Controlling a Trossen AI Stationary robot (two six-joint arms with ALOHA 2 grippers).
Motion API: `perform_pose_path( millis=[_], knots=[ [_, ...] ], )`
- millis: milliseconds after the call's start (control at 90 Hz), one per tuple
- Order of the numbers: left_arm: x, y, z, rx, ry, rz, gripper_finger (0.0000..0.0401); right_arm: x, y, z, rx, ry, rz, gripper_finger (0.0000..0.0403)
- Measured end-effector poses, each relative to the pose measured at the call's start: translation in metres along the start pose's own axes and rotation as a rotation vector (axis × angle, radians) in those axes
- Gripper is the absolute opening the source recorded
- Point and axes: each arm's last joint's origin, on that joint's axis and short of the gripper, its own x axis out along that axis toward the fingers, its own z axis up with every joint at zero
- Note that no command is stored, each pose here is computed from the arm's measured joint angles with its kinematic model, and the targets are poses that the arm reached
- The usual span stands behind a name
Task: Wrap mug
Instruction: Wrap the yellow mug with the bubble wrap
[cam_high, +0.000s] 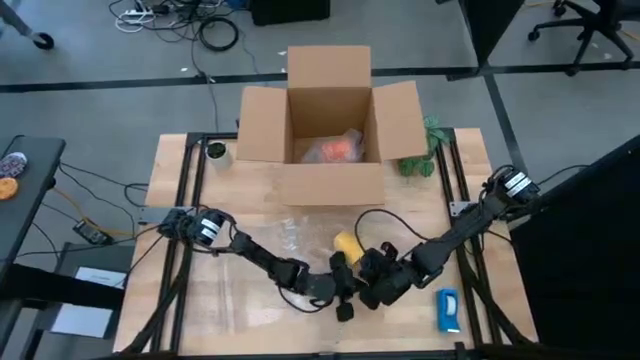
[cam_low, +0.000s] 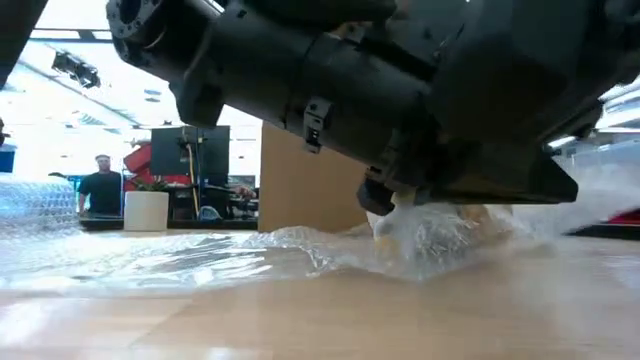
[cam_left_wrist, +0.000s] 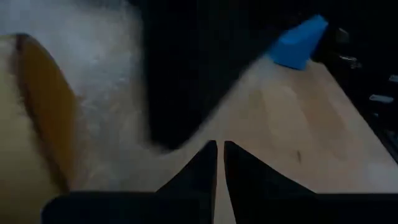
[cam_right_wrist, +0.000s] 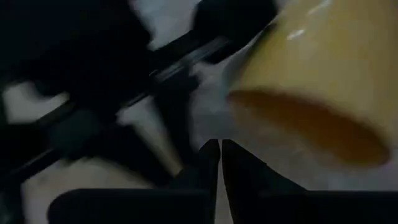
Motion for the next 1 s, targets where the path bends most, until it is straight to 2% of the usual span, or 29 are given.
perform_pose_path(
  millis=[178, 256, 411, 600, 800, 900, 1000],
  knots=[
    [0.002, 0.005, 0.003, -0.02, -0.01, 0.007, 0.0014, -0.04, 0.02, -0.022, 0.02, 0.091, 0.193, 0.0],
    [0.003, 0.006, 0.006, -0.051, -0.034, 0.002, 0.0014, -0.053, 0.024, -0.038, 0.024, 0.139, 0.203, 0.0],
    [0.002, 0.003, 0.016, -0.09, -0.117, -0.034, 0.0014, -0.052, 0.016, -0.077, 0.053, 0.193, 0.025, 0.0],
    [-0.004, 0.0, 0.031, -0.065, -0.133, -0.045, 0.0014, -0.02, 0.0, -0.107, 0.014, 0.02, -0.226, 0.0],
    [-0.011, -0.001, 0.043, -0.044, -0.124, -0.046, 0.0014, 0.026, -0.015, -0.099, -0.036, -0.228, -0.386, 0.0],
    [-0.024, -0.006, 0.061, -0.032, -0.103, -0.054, 0.0014, 0.036, -0.016, -0.086, -0.051, -0.299, -0.397, 0.0],
    [-0.046, -0.005, 0.083, 0.029, -0.005, -0.005, 0.0014, 0.041, -0.013, -0.075, -0.085, -0.363, -0.379, 0.0]
  ],
)
